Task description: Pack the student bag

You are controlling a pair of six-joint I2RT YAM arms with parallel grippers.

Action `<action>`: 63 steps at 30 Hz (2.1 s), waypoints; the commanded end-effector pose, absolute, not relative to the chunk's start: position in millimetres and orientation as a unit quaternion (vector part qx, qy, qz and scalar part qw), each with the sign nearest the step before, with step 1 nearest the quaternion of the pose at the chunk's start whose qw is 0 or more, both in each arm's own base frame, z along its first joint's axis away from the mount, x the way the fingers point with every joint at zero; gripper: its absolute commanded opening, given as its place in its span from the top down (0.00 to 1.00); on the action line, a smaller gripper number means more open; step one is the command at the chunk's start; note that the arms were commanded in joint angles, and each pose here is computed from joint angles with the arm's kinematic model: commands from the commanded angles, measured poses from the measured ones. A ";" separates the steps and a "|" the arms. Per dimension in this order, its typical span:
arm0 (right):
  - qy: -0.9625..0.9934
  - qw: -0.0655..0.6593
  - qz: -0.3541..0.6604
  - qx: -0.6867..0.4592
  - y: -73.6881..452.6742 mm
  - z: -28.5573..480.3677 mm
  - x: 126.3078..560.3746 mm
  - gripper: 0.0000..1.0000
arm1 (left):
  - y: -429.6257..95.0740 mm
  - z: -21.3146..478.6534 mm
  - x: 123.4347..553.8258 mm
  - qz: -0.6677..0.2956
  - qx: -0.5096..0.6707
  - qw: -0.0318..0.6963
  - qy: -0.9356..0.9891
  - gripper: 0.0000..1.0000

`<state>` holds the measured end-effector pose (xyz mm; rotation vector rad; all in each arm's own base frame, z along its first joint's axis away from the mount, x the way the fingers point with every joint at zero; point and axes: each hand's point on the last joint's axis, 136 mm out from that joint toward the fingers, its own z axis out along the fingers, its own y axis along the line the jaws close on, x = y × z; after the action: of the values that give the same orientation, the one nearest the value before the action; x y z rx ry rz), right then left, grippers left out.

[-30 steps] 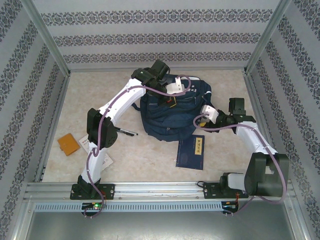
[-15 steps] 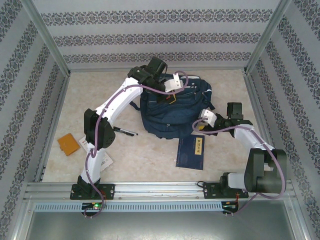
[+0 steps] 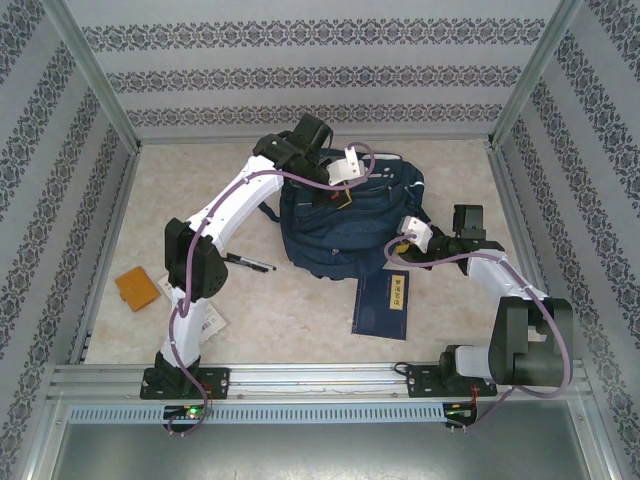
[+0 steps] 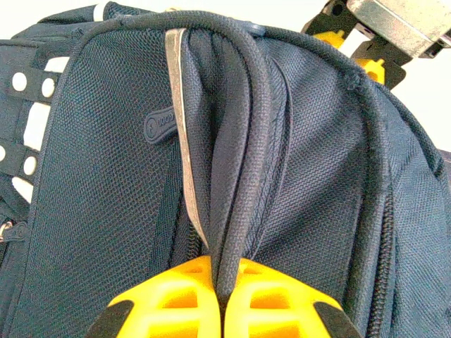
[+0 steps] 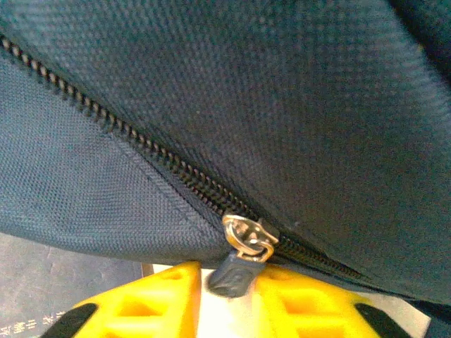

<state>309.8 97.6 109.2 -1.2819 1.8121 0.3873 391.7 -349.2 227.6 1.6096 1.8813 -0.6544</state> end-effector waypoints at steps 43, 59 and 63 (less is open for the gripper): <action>0.835 0.487 0.024 -0.255 3.4 82.9 421.5 0.98 | -343.8 302.4 331.8 -0.321 0.673 0.394 0.537 1.00; 0.810 0.530 0.088 -0.234 6.3 121.9 403.3 0.65 | -344.5 293.7 365.2 -0.315 0.628 0.402 0.587 1.00; 0.796 0.566 0.061 -0.207 0.5 156.7 381.7 0.64 | -349.8 292.9 382.8 -0.319 0.599 0.417 0.604 1.00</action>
<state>400.9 1.1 117.9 -0.5478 1.9566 0.1702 359.2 -342.1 238.6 1.6352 1.6793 -0.8223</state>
